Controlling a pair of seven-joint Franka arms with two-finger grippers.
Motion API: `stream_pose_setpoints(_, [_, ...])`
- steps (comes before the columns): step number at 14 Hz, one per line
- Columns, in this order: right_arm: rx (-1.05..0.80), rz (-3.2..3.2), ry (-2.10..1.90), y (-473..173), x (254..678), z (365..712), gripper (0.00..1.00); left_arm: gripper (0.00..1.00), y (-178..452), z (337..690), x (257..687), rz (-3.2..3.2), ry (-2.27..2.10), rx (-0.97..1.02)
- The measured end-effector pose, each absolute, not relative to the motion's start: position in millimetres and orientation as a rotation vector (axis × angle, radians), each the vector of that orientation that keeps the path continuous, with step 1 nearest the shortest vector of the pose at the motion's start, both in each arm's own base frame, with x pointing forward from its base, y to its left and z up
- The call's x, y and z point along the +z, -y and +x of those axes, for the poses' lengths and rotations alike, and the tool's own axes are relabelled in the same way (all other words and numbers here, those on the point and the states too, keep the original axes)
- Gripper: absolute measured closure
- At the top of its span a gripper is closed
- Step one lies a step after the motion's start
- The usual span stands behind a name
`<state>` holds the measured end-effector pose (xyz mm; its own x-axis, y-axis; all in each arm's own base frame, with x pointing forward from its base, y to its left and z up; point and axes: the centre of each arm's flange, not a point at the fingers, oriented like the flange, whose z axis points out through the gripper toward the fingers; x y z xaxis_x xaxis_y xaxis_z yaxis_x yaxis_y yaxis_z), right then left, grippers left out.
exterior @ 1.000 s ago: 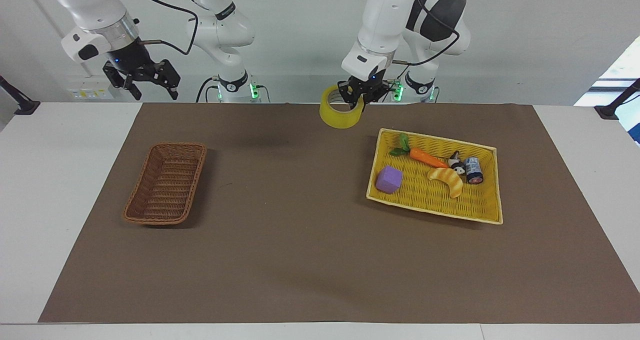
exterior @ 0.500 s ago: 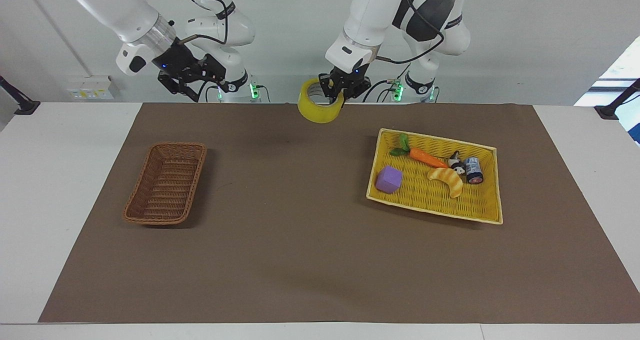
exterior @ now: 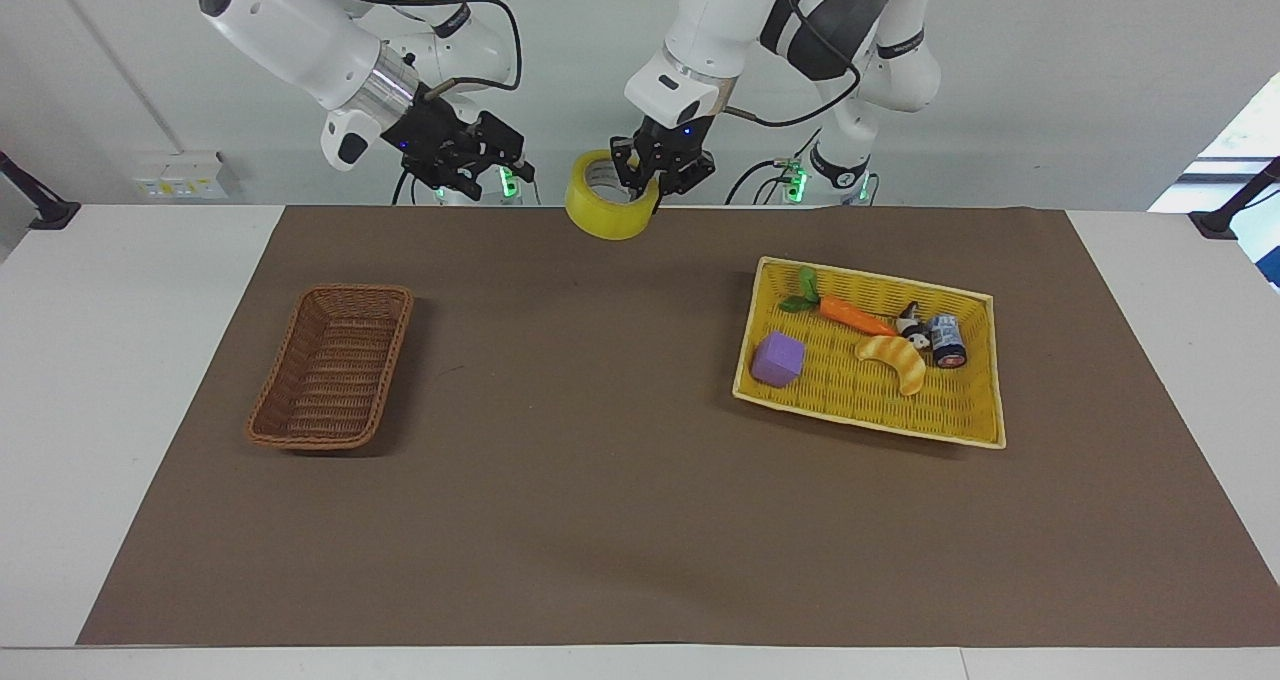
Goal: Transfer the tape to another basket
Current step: 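Carry the tape with the left gripper while the right gripper reaches it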
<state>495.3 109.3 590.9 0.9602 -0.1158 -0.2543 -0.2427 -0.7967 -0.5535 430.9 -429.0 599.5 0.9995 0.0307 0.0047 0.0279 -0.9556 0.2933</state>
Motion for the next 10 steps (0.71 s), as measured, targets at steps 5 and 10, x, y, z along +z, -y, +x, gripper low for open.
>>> stream_pose_setpoints(5, [0.288, -2.328, -0.474, -124.5, 590.7, 501.4, 0.00, 0.78, 440.7, 428.9, 592.0, 2.835, -0.024, 0.020])
stream_pose_setpoints(10, [0.305, -2.332, -0.476, -138.8, 586.9, 493.2, 0.00, 0.78, 449.7, 423.3, 593.9, 2.818, -0.003, 0.041])
